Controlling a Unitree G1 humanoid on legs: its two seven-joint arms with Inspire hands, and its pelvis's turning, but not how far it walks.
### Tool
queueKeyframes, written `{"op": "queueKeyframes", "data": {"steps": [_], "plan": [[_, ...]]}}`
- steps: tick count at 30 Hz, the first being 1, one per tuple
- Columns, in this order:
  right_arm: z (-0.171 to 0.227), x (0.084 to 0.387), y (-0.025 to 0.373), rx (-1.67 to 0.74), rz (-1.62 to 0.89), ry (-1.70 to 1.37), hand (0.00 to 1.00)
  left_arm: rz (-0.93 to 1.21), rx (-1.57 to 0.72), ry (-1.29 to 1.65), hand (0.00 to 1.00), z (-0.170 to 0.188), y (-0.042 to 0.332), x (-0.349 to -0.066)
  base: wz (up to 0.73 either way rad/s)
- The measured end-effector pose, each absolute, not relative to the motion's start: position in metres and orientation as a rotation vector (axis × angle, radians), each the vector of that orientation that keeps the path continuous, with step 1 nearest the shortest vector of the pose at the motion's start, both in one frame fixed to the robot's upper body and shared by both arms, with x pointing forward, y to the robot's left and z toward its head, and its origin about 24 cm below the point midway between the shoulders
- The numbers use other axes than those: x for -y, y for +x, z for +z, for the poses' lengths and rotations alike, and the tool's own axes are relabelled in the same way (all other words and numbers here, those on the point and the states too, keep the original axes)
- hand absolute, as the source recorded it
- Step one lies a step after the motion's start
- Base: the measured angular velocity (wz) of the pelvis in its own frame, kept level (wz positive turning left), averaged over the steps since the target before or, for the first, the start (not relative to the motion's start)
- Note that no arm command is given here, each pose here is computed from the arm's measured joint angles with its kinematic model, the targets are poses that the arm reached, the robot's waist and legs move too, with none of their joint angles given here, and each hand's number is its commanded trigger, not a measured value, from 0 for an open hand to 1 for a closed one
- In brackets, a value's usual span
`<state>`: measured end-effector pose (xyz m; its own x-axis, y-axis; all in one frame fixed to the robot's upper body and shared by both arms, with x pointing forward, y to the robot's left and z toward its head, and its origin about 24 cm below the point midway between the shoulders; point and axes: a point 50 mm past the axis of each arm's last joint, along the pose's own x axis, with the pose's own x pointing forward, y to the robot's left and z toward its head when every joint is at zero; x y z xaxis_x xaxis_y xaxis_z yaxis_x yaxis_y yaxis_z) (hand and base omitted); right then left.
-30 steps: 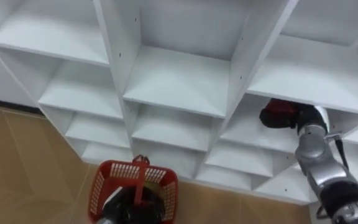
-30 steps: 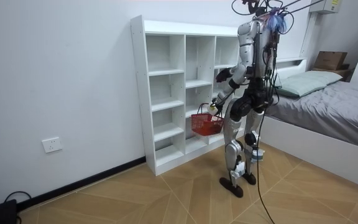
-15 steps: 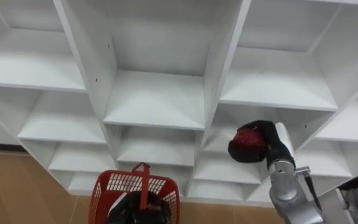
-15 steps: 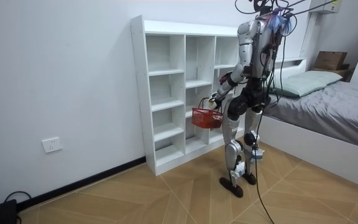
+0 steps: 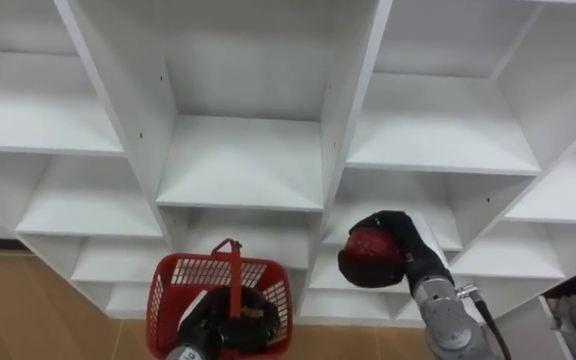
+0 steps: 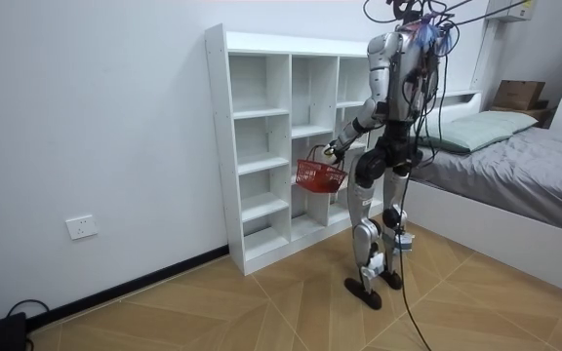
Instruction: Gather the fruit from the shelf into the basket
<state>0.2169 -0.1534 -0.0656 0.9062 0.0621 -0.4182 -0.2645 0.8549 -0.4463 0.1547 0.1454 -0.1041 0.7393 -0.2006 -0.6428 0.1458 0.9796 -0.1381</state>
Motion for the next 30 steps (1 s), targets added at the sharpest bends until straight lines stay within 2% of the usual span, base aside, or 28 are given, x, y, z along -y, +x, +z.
{"op": "queueKeyframes", "data": {"steps": [7, 16, 30], "plan": [[-0.087, 0.136, 0.187, -0.525, 0.358, -0.499, 1.00, -0.228, -0.733, -0.083, 1.00, -0.107, 0.151, -0.135, -0.01], [-0.090, 0.133, 0.183, -0.549, 0.388, -0.490, 1.00, -0.286, -0.788, -0.089, 1.00, -0.115, 0.143, -0.126, 0.00], [-0.105, 0.128, 0.180, -0.616, 0.417, -0.528, 1.00, -0.312, -0.854, -0.067, 1.00, -0.125, 0.132, -0.129, 0.00]]}}
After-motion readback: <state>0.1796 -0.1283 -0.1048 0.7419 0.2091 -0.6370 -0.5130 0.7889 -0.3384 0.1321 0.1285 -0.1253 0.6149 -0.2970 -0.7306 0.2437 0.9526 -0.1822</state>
